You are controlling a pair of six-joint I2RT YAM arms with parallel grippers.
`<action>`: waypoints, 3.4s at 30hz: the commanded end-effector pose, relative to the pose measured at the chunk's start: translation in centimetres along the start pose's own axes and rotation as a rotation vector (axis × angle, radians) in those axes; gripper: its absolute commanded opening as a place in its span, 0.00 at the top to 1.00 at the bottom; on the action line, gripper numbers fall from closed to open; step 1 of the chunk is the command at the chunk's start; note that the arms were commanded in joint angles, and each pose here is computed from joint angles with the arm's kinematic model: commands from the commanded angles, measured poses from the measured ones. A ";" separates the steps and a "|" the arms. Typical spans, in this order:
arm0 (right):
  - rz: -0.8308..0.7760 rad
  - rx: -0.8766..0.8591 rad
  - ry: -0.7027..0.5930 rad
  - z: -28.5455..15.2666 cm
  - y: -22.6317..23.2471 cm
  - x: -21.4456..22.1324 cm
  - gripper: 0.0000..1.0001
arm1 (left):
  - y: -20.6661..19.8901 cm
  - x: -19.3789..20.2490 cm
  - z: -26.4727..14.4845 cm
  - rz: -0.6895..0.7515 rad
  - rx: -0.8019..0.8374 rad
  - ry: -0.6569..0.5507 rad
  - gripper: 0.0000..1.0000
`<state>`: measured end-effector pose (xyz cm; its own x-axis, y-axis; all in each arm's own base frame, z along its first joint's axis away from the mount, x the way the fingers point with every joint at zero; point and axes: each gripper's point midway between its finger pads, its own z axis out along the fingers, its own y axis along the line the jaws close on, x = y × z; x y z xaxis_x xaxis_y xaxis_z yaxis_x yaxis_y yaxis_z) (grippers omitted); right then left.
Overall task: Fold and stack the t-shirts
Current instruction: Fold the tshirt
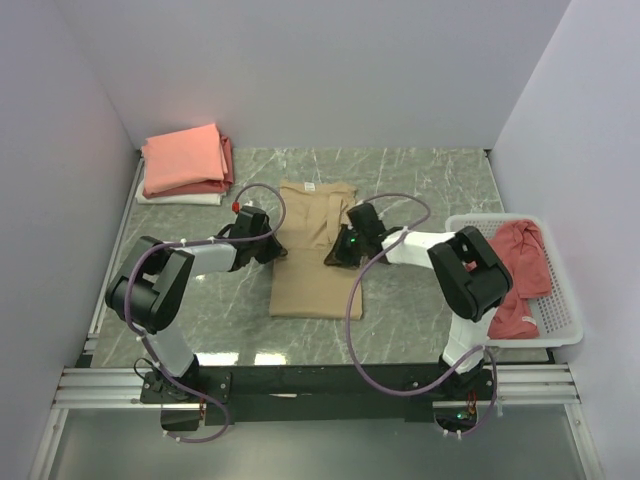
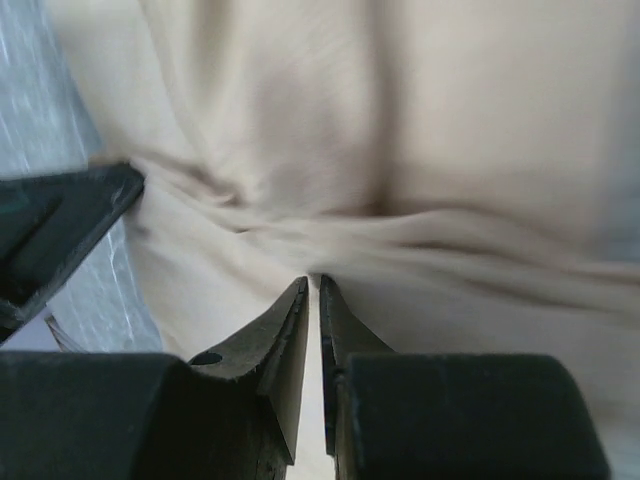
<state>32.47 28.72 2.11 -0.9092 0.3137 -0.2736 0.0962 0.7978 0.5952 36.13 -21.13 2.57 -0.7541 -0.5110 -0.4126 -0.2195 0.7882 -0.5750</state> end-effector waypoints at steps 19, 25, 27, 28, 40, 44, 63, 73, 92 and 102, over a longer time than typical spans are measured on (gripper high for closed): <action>0.131 -0.116 -0.053 -3.2 -8.0 -6.0 0.85 | 2.2 -0.6 -0.6 0.044 -0.070 0.003 0.98; 0.114 -0.143 -0.090 -5.3 -7.0 -7.9 0.85 | -0.3 -3.8 -1.9 0.072 -0.020 -0.048 0.96; 0.095 -0.141 -0.126 -6.8 -5.9 -8.8 0.84 | -2.0 -5.5 -3.4 0.100 0.006 -0.081 0.80; 0.082 -0.138 -0.134 -7.3 -5.5 -8.9 0.84 | -2.6 -6.1 -3.9 0.102 0.018 -0.099 0.73; -0.042 -0.241 -0.064 -9.7 2.1 2.4 0.83 | -3.9 3.1 -9.3 0.102 0.194 0.041 0.75; -0.083 -0.285 0.013 -8.8 4.1 6.8 0.83 | -4.6 7.6 -10.5 0.116 0.280 0.113 0.82; -0.013 -0.136 0.127 -5.7 -2.8 14.2 0.84 | 2.9 14.2 -9.7 0.090 0.158 0.226 0.89; 0.072 -0.165 0.040 -9.5 -5.5 12.8 0.83 | 4.7 13.7 -10.6 0.073 0.101 0.180 0.96; 0.060 -0.192 -0.115 -14.3 -5.8 9.3 0.80 | 3.0 11.1 -13.9 0.025 0.141 0.106 0.71; 0.062 -0.164 -0.063 -12.0 -6.5 9.9 0.80 | 4.5 11.4 -13.9 -0.011 0.112 0.086 0.53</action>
<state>17.22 19.71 4.09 -0.8817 0.4005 -0.2493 0.1190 0.7003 0.7039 17.64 -18.84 5.13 -0.8189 -0.4611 -0.3417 -0.1490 0.7457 -0.6494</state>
